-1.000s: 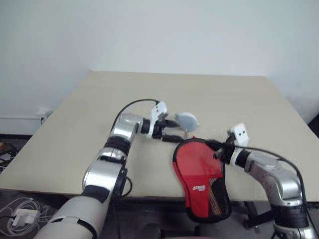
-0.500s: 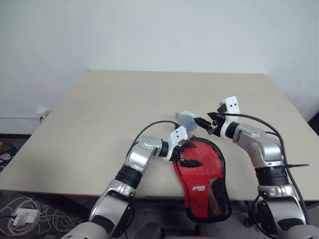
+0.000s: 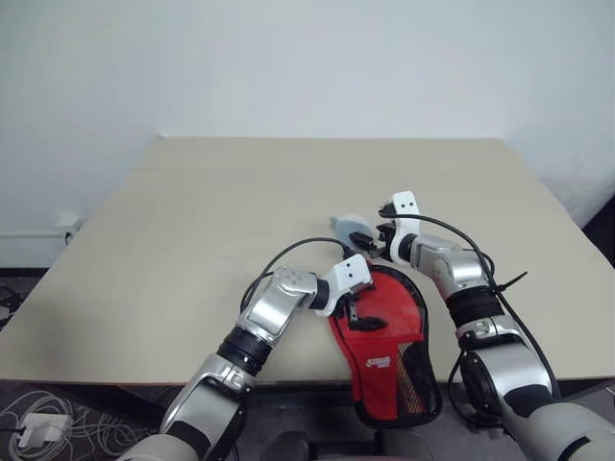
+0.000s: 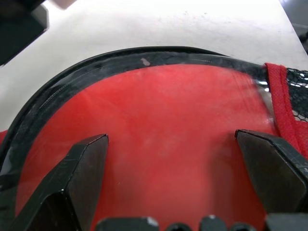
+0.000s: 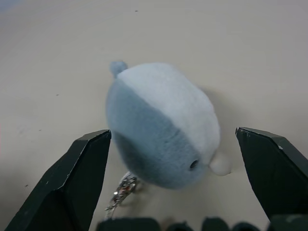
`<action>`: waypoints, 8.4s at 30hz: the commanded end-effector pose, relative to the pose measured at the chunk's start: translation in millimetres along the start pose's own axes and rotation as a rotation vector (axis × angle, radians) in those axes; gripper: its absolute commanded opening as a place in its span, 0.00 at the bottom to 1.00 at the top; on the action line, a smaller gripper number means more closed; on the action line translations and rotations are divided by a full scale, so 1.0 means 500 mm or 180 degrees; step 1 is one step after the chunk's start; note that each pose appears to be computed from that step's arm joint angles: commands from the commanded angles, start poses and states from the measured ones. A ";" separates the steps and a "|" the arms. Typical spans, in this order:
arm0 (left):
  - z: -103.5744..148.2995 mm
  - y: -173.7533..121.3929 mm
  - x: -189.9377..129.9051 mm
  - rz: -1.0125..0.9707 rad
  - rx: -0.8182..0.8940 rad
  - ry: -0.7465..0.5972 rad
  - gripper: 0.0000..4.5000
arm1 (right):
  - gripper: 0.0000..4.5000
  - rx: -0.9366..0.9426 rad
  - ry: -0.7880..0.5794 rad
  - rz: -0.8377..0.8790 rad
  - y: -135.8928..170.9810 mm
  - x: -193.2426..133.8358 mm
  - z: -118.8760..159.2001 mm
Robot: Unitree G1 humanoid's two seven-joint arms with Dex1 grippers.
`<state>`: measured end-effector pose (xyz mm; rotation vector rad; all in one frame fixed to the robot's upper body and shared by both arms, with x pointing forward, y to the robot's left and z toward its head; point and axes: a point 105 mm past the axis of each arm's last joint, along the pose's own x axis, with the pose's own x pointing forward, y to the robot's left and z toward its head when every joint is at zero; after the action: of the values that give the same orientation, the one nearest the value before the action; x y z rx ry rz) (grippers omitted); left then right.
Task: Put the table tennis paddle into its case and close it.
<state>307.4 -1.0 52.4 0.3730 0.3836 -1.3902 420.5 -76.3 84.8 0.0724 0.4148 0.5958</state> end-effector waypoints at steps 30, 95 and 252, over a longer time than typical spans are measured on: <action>-0.055 -0.008 0.011 0.0104 -0.0156 0.0503 1.00 | 0.08 0.0542 -0.0324 -0.0877 -0.104 -0.074 0.016; -0.051 -0.025 0.074 -0.0278 -0.0006 0.0486 1.00 | 0.07 0.0427 0.0244 -0.1080 -0.077 -0.568 -0.215; -0.063 -0.011 0.056 -0.0114 -0.0165 0.0359 1.00 | 0.79 0.0960 0.0554 0.0792 0.040 -0.549 -0.157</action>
<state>303.0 -38.0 36.6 0.3813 0.3918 -1.4521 157.8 -208.5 104.2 0.3802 0.7772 0.8389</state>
